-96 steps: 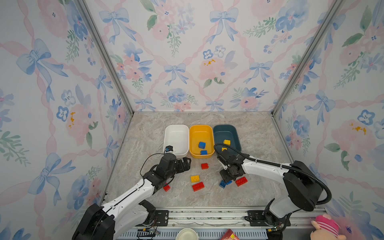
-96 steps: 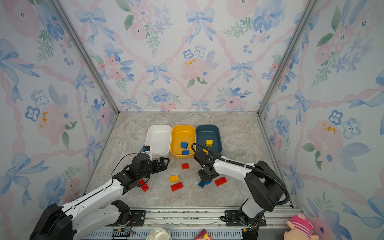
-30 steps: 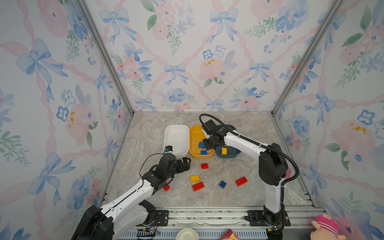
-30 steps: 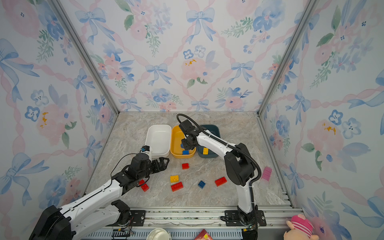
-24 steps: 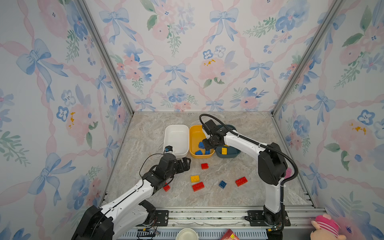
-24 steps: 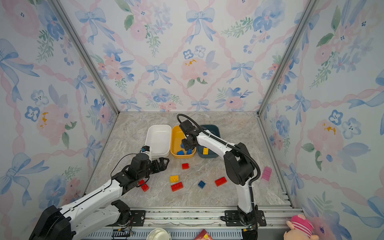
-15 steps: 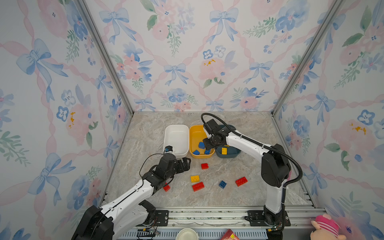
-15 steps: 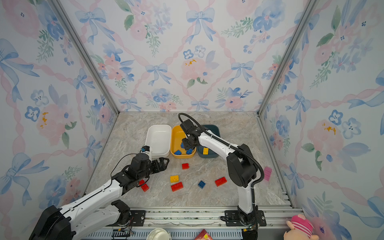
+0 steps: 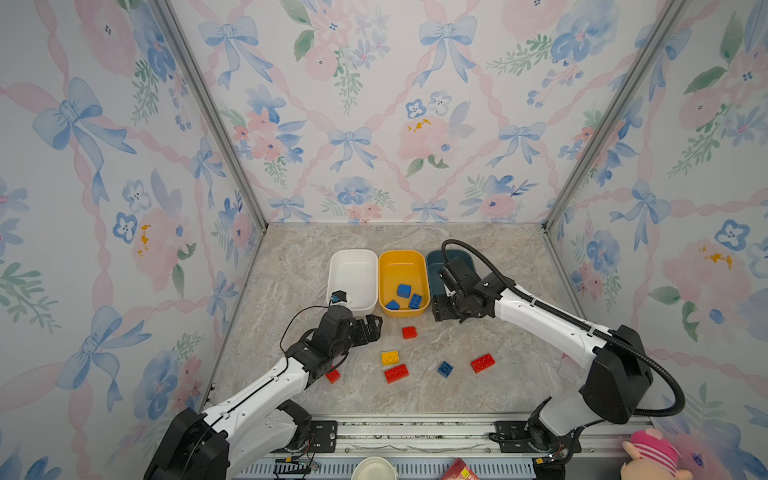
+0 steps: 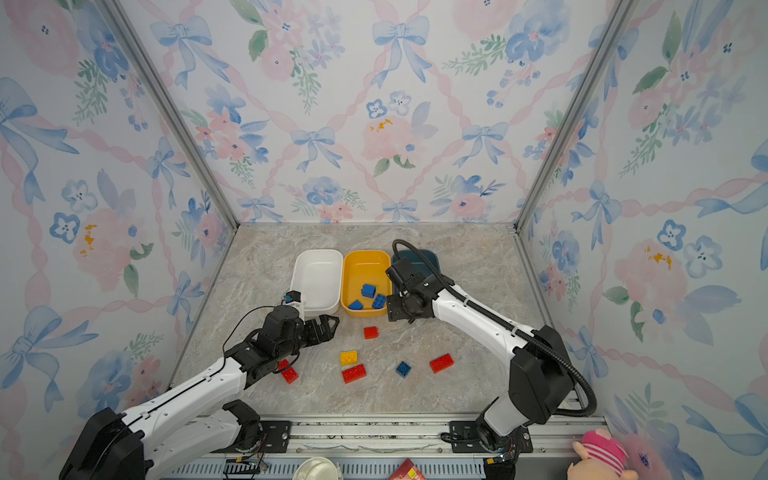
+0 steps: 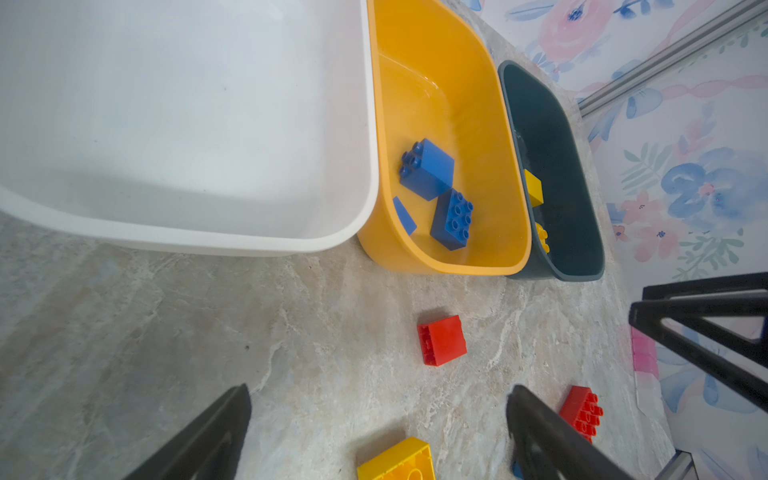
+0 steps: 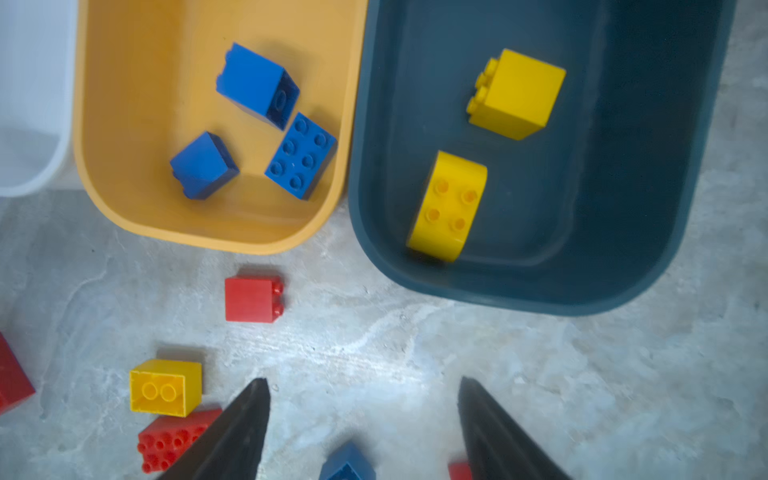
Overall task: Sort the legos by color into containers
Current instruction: 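Move the right gripper back toward the red bricks nearer the robot, then lower the right gripper onto the red 2x4 brick and grasp it, then carry the red 2x4 brick with the right gripper into the white bin and release, then grasp the red brick with the left gripper while the right gripper withdraws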
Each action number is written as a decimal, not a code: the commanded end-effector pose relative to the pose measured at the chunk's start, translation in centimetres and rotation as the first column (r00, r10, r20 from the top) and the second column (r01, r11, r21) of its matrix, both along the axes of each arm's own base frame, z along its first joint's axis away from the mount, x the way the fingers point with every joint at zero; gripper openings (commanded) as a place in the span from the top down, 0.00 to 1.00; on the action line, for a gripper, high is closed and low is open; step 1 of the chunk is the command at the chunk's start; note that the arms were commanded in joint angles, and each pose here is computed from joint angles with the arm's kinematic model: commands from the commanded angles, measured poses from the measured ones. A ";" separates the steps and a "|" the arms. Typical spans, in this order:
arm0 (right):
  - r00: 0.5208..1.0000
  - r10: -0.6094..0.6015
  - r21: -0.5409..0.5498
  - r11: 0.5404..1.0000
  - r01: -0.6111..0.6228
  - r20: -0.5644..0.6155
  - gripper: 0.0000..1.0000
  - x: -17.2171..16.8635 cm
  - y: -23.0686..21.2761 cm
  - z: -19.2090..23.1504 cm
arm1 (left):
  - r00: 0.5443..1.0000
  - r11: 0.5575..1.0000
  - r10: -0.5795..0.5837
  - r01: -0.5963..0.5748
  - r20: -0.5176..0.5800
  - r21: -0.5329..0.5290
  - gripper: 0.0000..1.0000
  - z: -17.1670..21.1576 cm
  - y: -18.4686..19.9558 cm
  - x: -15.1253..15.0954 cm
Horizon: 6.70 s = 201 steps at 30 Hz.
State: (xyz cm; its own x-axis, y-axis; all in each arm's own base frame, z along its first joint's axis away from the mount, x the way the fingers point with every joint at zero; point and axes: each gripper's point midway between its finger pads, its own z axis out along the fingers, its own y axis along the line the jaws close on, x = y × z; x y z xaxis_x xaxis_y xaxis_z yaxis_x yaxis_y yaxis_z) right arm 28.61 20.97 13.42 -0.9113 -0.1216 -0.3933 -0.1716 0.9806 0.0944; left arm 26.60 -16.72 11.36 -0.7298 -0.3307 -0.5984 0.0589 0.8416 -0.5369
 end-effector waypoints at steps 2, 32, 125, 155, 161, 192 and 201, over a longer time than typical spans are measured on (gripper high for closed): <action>0.981 -0.169 -0.022 0.986 0.168 -0.095 0.18 -3.9 -3.2 -1.4 | 1.000 1.000 -0.022 0.022 0.014 0.012 0.02 0.7 -0.2 0.3; 0.592 -0.727 0.069 0.609 0.790 -0.348 0.03 -9.8 -9.2 -7.2 | 0.999 1.000 -0.030 0.030 0.012 0.010 0.02 0.9 -0.6 0.5; 0.977 0.203 0.352 0.911 -0.214 0.069 0.78 5.8 20.9 2.6 | 0.998 0.998 0.063 -0.064 -0.028 -0.023 0.02 -1.5 2.6 -1.8; 0.964 0.257 0.415 0.871 -0.262 0.069 0.37 9.7 26.7 -0.8 | 0.993 0.994 0.103 -0.101 -0.057 0.036 0.02 -0.6 3.8 -2.1; 0.962 0.252 0.414 0.868 -0.274 0.108 0.34 9.3 25.5 2.0 | 0.984 0.985 0.151 -0.142 -0.094 0.095 0.03 0.1 4.8 -2.1; 0.969 0.240 0.302 0.930 -0.211 -0.061 0.01 -5.3 6.7 2.1 | 0.789 0.900 0.409 -0.267 -0.458 0.344 0.16 -5.5 9.1 -9.6; 0.973 0.225 0.319 0.927 -0.198 -0.050 0.03 -5.5 5.8 2.9 | 0.749 0.885 0.448 -0.295 -0.489 0.360 0.19 -7.3 10.2 -10.3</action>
